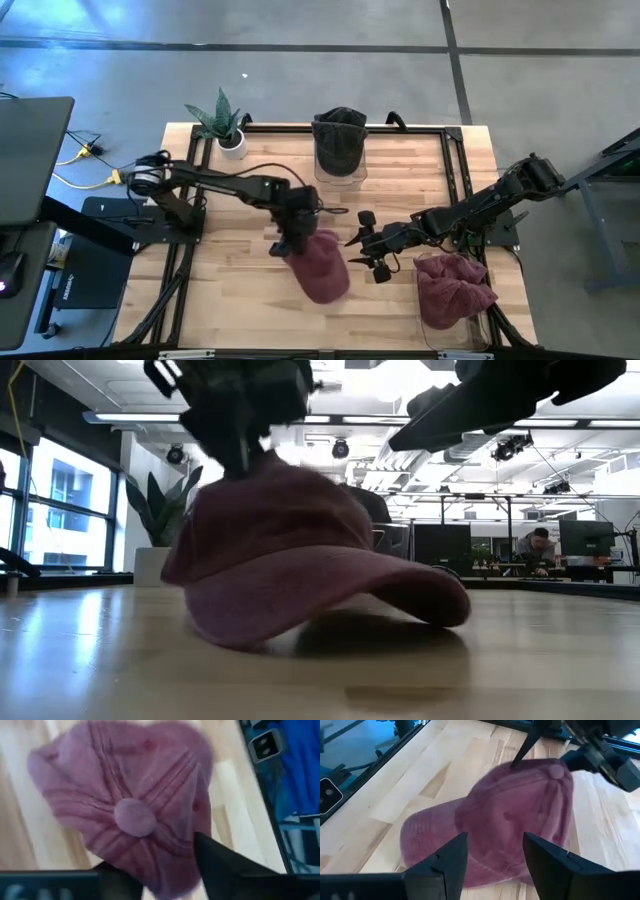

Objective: Pick & Place hat
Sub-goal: Put the red cap into the bottom transparent bin

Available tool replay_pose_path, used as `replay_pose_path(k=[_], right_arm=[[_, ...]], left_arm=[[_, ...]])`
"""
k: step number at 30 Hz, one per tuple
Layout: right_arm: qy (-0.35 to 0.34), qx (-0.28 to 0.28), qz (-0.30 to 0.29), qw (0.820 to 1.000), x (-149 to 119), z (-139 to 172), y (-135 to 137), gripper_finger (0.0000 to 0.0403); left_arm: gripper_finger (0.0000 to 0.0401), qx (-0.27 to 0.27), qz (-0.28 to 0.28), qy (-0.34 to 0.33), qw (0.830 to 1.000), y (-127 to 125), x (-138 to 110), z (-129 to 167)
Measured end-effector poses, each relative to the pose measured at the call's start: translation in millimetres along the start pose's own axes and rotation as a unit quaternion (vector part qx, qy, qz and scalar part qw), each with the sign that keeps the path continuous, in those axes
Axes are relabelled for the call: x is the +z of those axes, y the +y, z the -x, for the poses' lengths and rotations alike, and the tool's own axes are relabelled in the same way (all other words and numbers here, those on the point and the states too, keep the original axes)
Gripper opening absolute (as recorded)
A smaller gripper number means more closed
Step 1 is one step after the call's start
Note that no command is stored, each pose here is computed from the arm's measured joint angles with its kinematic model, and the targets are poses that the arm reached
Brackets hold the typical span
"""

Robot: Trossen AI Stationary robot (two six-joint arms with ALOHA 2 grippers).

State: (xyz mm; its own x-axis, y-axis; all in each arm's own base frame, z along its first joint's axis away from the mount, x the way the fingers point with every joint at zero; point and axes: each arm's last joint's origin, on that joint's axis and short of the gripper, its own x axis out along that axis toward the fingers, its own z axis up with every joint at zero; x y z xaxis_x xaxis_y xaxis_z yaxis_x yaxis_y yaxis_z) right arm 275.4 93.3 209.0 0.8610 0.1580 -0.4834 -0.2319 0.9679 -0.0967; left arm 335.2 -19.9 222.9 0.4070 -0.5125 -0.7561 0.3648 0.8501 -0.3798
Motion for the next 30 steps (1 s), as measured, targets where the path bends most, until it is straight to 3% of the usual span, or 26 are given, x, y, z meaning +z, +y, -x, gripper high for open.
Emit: replay_pose_path(k=[7,10,18,22,25,30], right_arm=[[-0.001,-0.001,0.0,1.0,0,0,0,0.0182],[0.004,-0.001,-0.003,1.0,-1,0,0,0.0183],[0.009,0.005,-0.011,1.0,-6,0,1,0.0176],[0.0,0.004,-0.013,1.0,-18,-1,1,0.0171],[-0.003,0.008,-0.017,1.0,-25,-1,1,0.017],[-0.032,0.032,-0.02,0.999,-27,0,3,0.0172]], left_arm=[[0.0243,0.017,0.102,0.065,0.993,3,-6,15],[0.0253,0.02,0.111,0.086,0.99,-5,-10,10],[0.0255,0.14,0.156,0.141,0.968,-29,-47,-30],[0.0255,0.168,0.18,0.11,0.963,-43,-64,-41],[0.0255,0.171,0.181,0.058,0.967,-54,-72,-50],[0.0255,0.203,0.199,-0.035,0.958,-66,-90,-60]])
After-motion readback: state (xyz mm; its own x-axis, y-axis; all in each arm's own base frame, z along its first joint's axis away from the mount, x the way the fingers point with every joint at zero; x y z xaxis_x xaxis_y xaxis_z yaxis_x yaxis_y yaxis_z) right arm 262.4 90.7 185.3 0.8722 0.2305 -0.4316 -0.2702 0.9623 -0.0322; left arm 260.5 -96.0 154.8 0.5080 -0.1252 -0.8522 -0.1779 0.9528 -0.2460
